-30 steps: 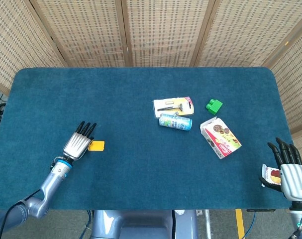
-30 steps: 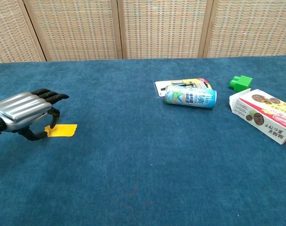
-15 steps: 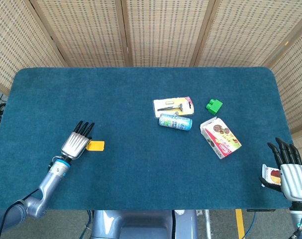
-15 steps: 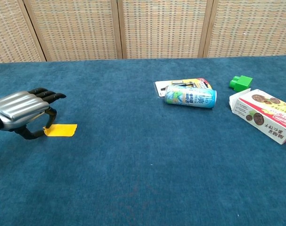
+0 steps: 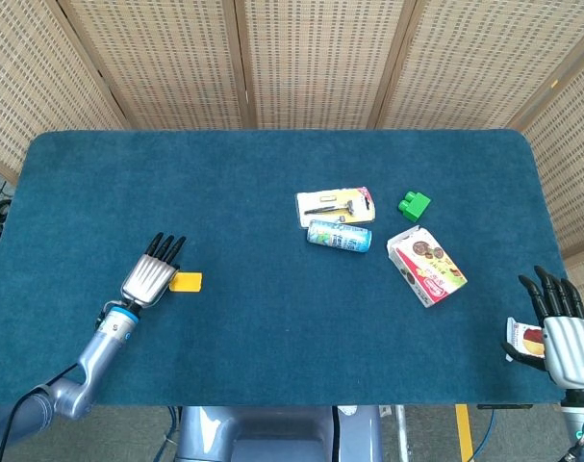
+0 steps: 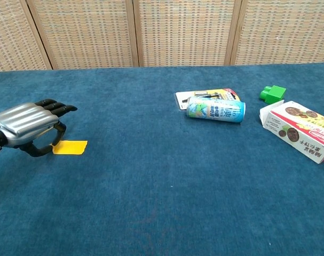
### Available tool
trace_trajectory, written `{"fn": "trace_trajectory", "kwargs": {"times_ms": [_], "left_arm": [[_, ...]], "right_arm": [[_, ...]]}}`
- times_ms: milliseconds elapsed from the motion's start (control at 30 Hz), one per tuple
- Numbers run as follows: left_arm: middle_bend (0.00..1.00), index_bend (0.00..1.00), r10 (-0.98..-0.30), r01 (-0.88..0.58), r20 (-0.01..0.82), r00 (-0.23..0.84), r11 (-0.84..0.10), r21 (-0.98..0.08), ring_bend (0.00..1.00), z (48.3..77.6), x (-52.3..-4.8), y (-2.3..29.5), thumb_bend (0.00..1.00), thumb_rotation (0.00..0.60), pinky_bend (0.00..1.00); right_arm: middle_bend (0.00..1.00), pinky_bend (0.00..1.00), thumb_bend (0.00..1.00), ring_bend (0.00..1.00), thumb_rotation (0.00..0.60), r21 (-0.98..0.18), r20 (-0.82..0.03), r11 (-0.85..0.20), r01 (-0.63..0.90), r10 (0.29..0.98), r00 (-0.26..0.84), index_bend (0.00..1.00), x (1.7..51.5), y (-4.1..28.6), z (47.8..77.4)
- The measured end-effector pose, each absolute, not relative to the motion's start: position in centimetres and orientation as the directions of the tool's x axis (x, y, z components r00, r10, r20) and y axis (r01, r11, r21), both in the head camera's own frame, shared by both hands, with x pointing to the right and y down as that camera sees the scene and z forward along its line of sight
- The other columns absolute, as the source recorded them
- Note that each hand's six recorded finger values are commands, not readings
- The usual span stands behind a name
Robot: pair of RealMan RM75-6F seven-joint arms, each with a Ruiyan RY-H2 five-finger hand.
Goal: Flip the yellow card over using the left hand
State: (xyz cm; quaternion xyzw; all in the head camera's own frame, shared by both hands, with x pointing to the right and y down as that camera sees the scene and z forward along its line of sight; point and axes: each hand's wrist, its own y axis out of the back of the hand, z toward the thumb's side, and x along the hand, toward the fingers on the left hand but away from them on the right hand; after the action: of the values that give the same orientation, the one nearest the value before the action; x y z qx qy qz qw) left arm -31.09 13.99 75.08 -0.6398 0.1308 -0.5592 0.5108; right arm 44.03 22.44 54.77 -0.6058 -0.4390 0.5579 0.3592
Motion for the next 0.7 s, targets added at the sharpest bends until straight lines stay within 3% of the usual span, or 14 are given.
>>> {"fn": "trace_trajectory", "kwargs": {"times_ms": [700], "left_arm": [[0.0,0.62,-0.749,0.379,0.558,0.356,-0.43,-0.819,0.0,74.5,-30.1,13.5,0.47,0.6,0.0]], "right_arm": [[0.0,0.0,0.05,0.0,0.6,-0.925,-0.361,-0.356,0.133,0.933,-0.01,0.08,44.1,22.4,54.7]]}}
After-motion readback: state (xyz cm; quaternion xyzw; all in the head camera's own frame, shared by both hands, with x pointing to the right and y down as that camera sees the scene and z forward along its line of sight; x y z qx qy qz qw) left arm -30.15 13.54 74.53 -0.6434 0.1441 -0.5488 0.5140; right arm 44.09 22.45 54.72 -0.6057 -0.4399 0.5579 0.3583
